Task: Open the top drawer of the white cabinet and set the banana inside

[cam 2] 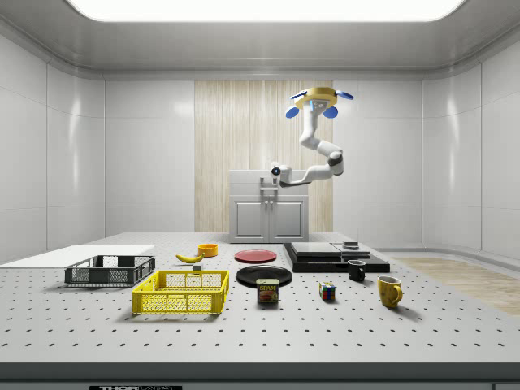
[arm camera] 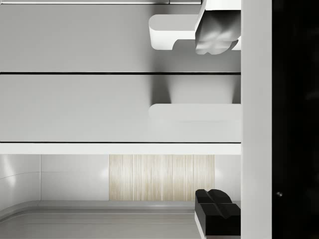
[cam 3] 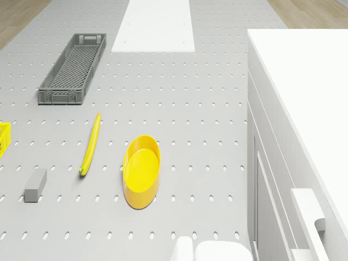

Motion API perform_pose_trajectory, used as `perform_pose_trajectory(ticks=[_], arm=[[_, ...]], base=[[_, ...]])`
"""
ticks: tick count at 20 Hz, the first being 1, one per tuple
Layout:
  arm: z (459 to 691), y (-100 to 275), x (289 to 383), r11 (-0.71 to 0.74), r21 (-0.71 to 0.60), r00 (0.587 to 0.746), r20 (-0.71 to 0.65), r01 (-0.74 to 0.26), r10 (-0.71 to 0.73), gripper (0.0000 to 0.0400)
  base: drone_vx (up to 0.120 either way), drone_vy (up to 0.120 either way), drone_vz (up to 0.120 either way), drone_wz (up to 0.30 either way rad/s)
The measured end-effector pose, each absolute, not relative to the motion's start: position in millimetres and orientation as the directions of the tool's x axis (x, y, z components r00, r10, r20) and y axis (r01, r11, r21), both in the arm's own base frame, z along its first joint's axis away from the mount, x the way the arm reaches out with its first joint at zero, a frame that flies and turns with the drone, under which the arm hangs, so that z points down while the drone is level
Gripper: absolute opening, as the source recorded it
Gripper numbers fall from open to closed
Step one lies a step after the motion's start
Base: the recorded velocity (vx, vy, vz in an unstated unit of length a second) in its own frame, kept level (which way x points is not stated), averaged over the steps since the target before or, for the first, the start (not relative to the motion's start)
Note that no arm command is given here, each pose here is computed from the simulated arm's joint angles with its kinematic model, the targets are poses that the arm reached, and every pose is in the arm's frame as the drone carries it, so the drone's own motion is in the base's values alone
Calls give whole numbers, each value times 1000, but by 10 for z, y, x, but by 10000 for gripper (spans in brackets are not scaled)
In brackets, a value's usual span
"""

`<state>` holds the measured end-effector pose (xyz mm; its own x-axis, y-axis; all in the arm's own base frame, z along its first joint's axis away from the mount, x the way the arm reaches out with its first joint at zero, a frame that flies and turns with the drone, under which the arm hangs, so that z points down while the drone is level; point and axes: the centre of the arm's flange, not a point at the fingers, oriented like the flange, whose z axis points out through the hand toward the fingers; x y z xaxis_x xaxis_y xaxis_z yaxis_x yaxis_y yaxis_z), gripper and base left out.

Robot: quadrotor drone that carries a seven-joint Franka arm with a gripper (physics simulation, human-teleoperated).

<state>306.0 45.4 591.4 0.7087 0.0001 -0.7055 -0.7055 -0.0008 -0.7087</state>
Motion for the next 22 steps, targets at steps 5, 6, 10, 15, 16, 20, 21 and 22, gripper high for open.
perform_pose_trajectory(ticks=[5,6,10,15,16,20,21,22], arm=[[5914,656,3150,-1,-709,709,-705,-705,0,400],[5914,682,3167,-1,-709,709,-705,-705,0,400],[5970,748,3209,-1,-709,709,-705,-705,0,400],[6064,783,3232,-1,-709,709,-705,-705,1,400],[6074,786,3234,-1,-709,709,-705,-705,1,400],[6096,872,3239,-1,-709,709,-705,-705,1,400],[6100,902,3240,-1,-709,709,-705,-705,1,400],[6102,928,3240,-1,-709,709,-705,-705,1,400]], base=[[0,0,0,0],[0,0,0,0],[0,0,0,0],[0,0,0,0],[0,0,0,0],[0,0,0,0],[0,0,0,0],[0,0,0,0]])
